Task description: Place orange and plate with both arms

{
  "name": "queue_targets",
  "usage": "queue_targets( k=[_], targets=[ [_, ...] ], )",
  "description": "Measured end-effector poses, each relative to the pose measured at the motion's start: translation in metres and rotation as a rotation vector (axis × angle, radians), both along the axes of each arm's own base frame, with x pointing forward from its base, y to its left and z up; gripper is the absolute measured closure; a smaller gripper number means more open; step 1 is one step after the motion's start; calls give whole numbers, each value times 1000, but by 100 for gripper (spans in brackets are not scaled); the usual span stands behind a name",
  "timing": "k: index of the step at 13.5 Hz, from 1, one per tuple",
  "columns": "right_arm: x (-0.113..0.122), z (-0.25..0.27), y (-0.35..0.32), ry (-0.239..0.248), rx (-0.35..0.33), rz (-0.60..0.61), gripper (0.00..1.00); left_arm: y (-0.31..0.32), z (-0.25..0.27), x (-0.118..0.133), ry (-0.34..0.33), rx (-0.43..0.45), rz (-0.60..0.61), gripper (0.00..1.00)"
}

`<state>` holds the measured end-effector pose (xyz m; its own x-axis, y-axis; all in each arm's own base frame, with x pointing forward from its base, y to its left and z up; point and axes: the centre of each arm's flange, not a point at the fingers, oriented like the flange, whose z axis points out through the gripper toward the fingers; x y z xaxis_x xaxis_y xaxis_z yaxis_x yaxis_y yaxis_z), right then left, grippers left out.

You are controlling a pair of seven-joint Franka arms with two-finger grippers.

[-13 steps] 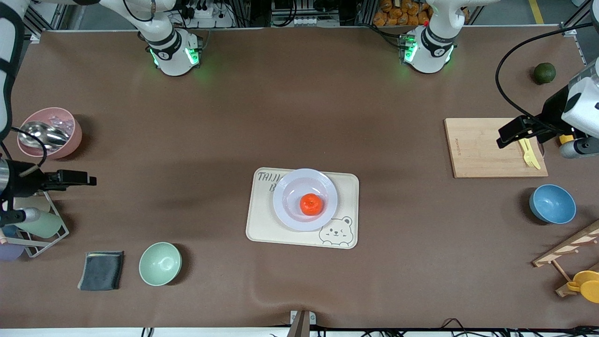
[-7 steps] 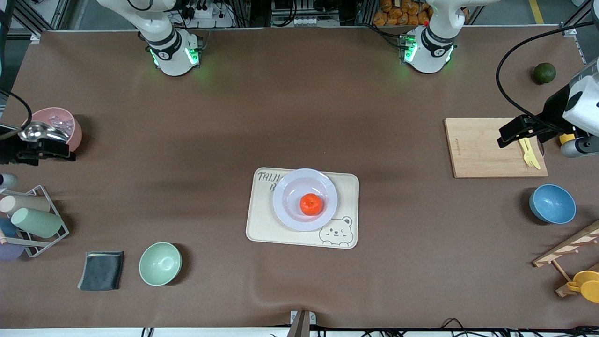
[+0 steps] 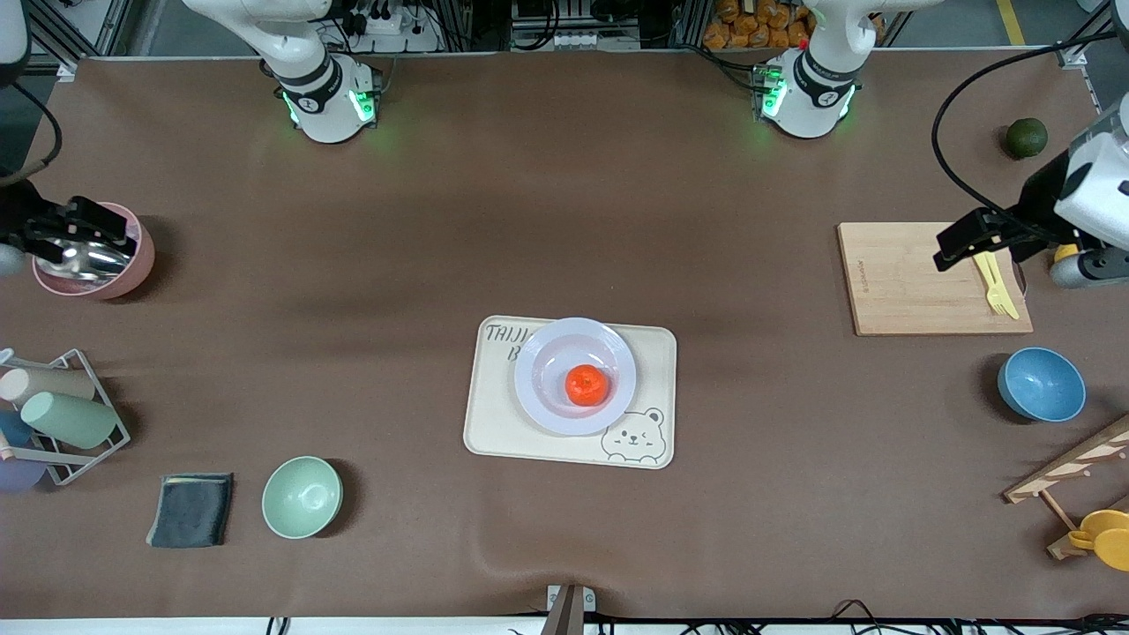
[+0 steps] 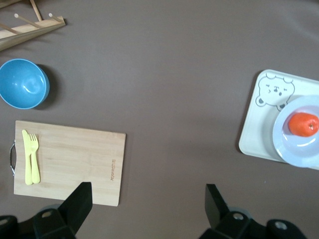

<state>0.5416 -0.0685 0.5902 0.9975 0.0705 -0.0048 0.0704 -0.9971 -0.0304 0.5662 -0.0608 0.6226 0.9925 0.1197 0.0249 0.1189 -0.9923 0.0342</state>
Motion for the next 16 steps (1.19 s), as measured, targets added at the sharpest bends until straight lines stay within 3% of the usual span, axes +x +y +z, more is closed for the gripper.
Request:
queue_targets(
  k=[6, 16],
  targets=[
    [6, 22, -8, -88, -14, -14, 0, 3, 5, -16, 15, 7, 4, 0],
    [10, 31, -5, -105, -34, -3, 0, 20, 12, -23, 28, 43, -3, 0]
  ],
)
